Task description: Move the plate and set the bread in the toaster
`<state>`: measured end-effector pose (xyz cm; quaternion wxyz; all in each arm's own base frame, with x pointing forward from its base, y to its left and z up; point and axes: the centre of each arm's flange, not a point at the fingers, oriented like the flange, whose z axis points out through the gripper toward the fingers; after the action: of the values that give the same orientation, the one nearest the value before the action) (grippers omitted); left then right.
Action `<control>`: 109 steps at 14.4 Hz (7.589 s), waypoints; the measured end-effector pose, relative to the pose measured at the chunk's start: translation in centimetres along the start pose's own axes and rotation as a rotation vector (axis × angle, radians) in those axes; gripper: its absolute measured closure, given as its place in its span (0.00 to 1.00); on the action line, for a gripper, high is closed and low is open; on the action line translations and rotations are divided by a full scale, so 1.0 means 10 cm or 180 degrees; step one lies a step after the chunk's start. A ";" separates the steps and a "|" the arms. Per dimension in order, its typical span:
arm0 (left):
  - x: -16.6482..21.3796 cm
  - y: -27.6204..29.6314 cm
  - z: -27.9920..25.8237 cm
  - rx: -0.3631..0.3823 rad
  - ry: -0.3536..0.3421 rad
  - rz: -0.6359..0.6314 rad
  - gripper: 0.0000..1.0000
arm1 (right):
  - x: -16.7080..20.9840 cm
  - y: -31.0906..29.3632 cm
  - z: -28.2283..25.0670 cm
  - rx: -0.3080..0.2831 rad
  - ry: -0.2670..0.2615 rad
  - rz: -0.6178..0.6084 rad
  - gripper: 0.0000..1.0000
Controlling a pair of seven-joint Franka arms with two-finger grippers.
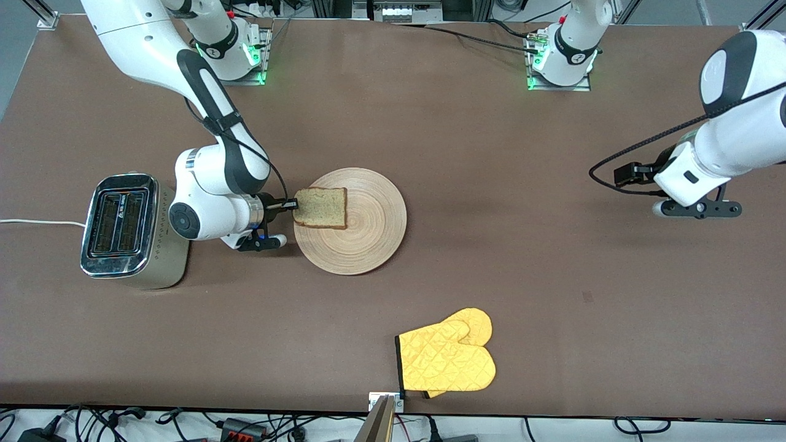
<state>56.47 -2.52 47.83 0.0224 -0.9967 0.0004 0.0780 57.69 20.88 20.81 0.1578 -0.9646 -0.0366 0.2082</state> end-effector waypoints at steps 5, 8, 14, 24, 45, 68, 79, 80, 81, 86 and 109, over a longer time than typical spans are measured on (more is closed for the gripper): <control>-0.02 -0.03 -0.16 0.0004 0.0139 -0.0014 0.00 | 0.01 -0.04 -0.08 0.0007 0.0048 -0.0023 0.94; -0.01 -0.01 -0.19 -0.0053 0.0155 -0.0024 0.00 | 0.00 -0.19 -0.54 0.0046 0.0149 0.0002 0.96; -0.02 0.01 -0.38 -0.0067 0.0173 -0.0018 0.00 | -0.26 -0.13 -2.12 -0.0838 0.0311 0.0054 0.96; -0.06 -0.04 -0.55 -0.0142 0.0139 -0.0069 0.00 | -0.60 0.70 -3.03 -0.2368 0.0146 0.0726 0.96; -0.08 -0.03 -0.58 -0.0184 0.0086 -0.0204 0.00 | -0.48 1.17 -3.08 -0.2766 0.0086 0.0879 0.96; -0.08 -0.04 -0.58 -0.0246 0.0078 -0.0228 0.00 | -0.42 1.27 -2.90 -0.2788 -0.0035 0.0875 0.96; -0.09 0.01 -0.58 -0.0242 0.0072 -0.0226 0.00 | -0.41 1.23 -2.98 -0.2788 0.0086 0.0840 0.96; -0.09 0.01 -0.59 -0.0242 0.0072 -0.0228 0.00 | -0.41 1.23 -2.98 -0.2788 0.0087 0.0839 0.96; -0.09 0.01 -0.59 -0.0242 0.0071 -0.0231 0.00 | -0.41 1.23 -2.98 -0.2789 0.0090 0.0838 0.96; -0.10 0.01 -0.59 -0.0242 0.0072 -0.0304 0.00 | -0.40 1.23 -2.97 -0.2763 0.0095 0.0829 0.96; -0.14 0.07 -0.60 -0.0174 0.0023 -0.0268 0.00 | -0.86 0.44 -3.80 -0.1412 0.1040 0.0436 0.00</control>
<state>56.05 -3.46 53.93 -0.0016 -0.9964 -0.0435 0.0733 65.57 4.53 55.62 -0.0677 -0.9965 0.0098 0.0471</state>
